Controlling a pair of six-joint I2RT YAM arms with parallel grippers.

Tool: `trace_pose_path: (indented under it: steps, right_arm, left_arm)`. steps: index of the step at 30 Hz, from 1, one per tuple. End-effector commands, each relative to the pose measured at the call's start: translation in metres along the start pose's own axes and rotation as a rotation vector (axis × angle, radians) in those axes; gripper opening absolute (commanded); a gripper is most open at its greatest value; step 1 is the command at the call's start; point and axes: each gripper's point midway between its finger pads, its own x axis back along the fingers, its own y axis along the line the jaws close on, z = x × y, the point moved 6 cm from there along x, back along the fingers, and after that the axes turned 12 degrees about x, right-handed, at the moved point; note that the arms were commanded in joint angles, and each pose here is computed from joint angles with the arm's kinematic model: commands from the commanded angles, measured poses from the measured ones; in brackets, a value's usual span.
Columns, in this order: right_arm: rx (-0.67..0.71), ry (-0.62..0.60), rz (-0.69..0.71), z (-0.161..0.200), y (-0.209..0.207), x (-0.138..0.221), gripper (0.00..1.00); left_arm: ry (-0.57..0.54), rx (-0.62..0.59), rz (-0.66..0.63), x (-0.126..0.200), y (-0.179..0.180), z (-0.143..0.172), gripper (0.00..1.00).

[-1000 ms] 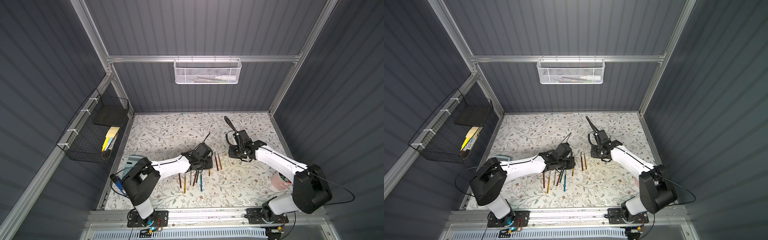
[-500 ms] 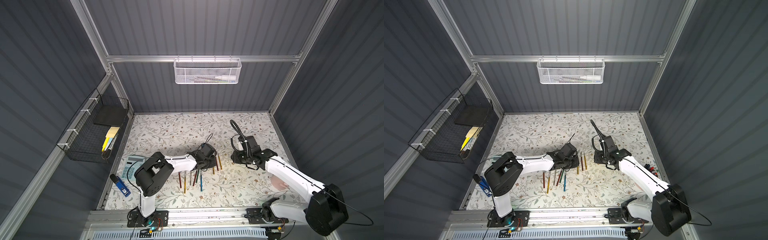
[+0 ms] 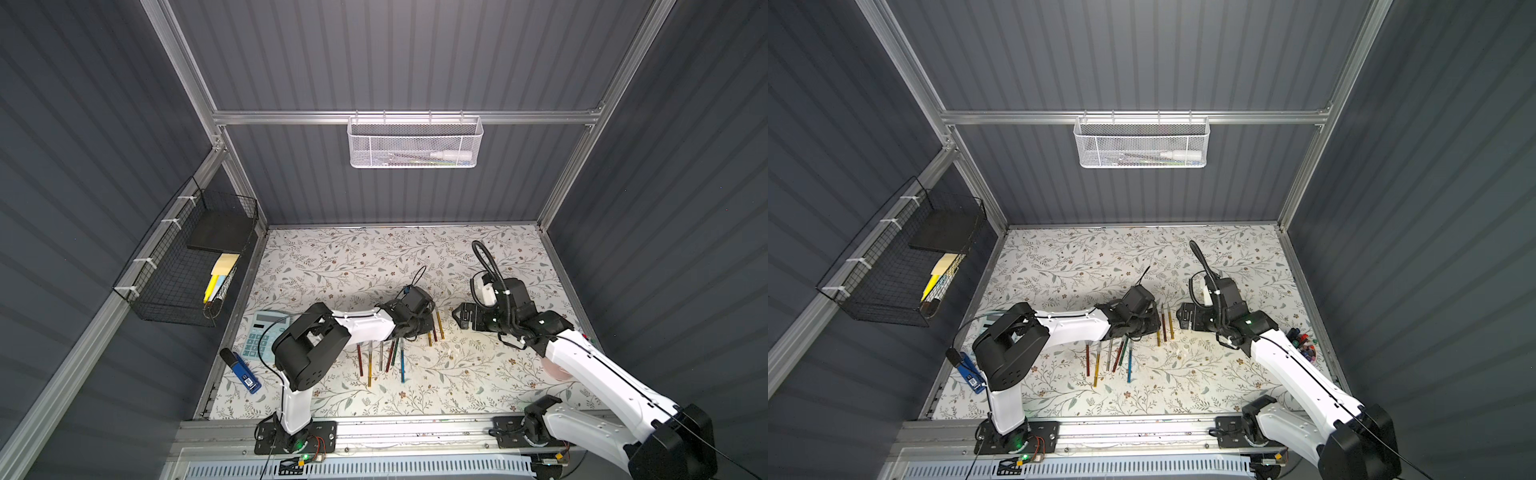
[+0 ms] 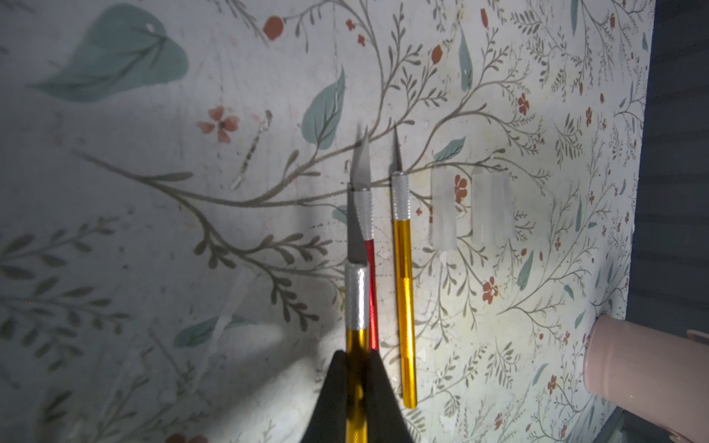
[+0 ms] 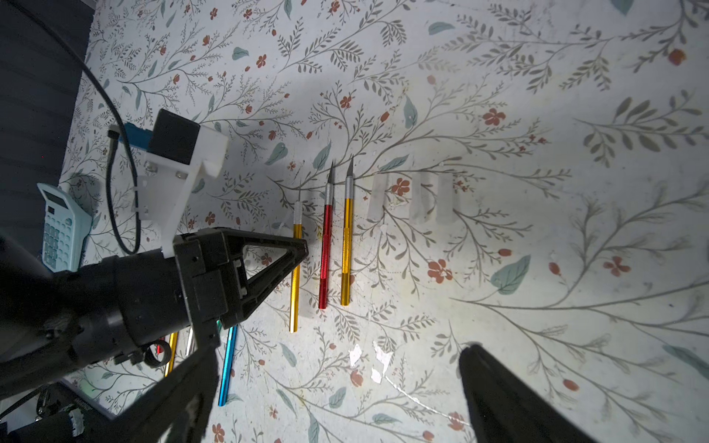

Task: Remove protective caps from carving knives
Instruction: Place the carving knife at the center of the board.

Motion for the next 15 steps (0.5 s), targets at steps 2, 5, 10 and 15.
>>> trace_pose_path:
  steps: [2, 5, 10, 15]
  right_arm:
    - [-0.004, 0.009, 0.024, 0.005, -0.003, 0.001, 0.99]
    - [-0.003, 0.007, 0.052, 0.005, -0.007, 0.002, 0.99]
    - [-0.003, 0.006, 0.057, 0.006, -0.007, 0.003, 0.99]
    - [-0.002, 0.004, 0.063, 0.006, -0.008, 0.004, 0.99]
  left_arm:
    - [-0.018, -0.002, -0.012, -0.006, -0.003, -0.003, 0.08]
    - [-0.017, -0.011, -0.022, -0.007, -0.001, -0.002, 0.1]
    - [-0.033, -0.018, -0.053, -0.006, 0.005, -0.003, 0.13]
    - [-0.033, -0.021, -0.065, -0.008, 0.007, -0.003, 0.2]
